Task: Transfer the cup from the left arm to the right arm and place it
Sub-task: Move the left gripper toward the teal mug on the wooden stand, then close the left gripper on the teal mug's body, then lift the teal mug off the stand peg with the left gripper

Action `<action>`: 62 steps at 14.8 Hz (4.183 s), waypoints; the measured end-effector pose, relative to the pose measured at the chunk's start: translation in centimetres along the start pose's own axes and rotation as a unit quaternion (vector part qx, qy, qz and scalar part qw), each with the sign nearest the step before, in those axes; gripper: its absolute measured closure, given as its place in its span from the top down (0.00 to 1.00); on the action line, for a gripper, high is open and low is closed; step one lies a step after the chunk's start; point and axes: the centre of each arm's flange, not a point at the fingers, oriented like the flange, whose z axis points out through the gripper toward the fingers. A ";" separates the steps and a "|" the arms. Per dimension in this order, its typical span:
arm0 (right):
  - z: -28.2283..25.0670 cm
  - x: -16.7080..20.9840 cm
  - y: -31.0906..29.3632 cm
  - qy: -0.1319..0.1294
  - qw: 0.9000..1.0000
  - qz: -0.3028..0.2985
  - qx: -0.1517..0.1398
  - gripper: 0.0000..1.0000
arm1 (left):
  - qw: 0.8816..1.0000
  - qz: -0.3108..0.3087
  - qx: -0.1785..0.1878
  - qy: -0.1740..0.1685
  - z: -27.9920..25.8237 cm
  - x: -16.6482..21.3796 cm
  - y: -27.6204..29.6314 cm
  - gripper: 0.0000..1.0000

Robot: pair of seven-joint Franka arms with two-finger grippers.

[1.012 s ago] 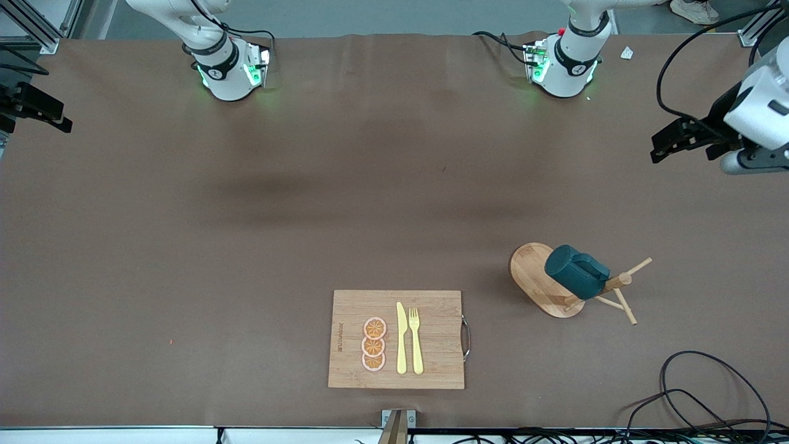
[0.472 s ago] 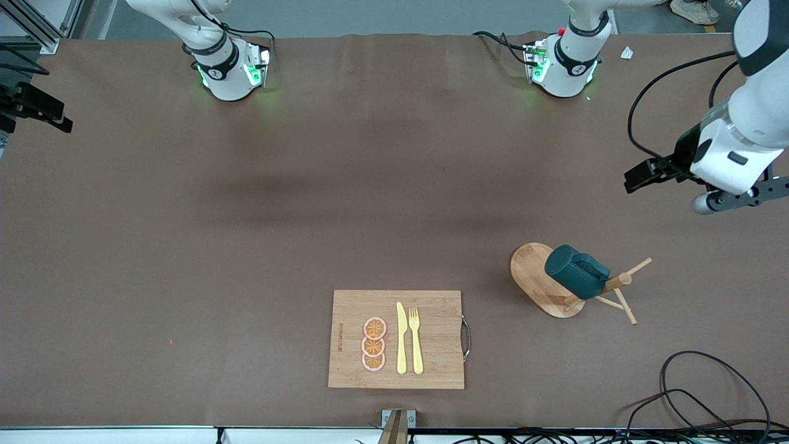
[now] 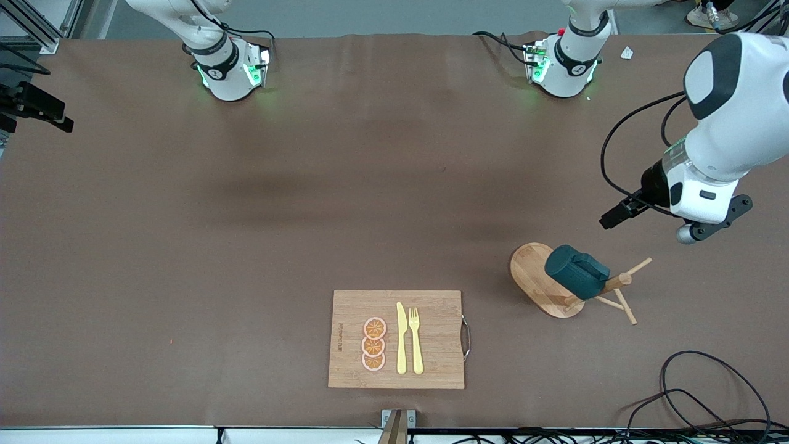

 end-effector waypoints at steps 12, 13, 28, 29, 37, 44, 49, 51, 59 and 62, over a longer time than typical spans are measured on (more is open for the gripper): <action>0.0 0.0 0.0 -0.001 1.000 0.000 0.000 1.00 | 0.992 -0.097 -0.078 -0.033 5.0 4.9 1.6 1.00; 0.0 0.0 0.0 -0.001 1.000 0.000 0.000 1.00 | 0.991 -0.100 -0.081 -0.038 5.5 5.2 1.9 1.00; 0.0 0.0 0.0 -0.001 1.000 0.000 0.000 1.00 | 0.980 -0.143 -0.092 -0.101 11.9 7.0 3.3 1.00; 0.0 0.0 0.0 -0.001 1.000 0.000 0.000 1.00 | 0.980 -0.145 -0.091 -0.103 12.2 7.0 3.3 1.00; 0.0 0.0 -0.5 0.000 1.000 -0.005 -0.001 1.00 | 0.978 -0.152 -0.092 -0.105 12.2 7.1 3.7 0.85; 0.0 0.0 -0.5 0.000 1.000 -0.005 -0.001 1.00 | 0.971 -0.176 -0.063 -0.148 9.3 6.3 4.4 0.85; 0.0 0.0 0.2 0.001 1.000 0.002 0.000 1.00 | 0.965 -0.195 -0.052 -0.167 6.5 3.1 7.1 0.83; 0.0 0.0 0.3 0.002 1.000 0.003 0.000 1.00 | 0.965 -0.191 -0.050 -0.175 6.0 0.3 9.7 0.83; -0.1 0.0 0.7 0.003 1.000 0.006 0.001 1.00 | 0.997 -0.059 -0.009 -0.051 10.2 -15.4 22.8 0.83; -0.2 0.1 0.6 0.009 1.000 0.006 0.000 1.00 | 1.000 0.002 -0.018 0.014 13.8 -21.7 26.8 0.83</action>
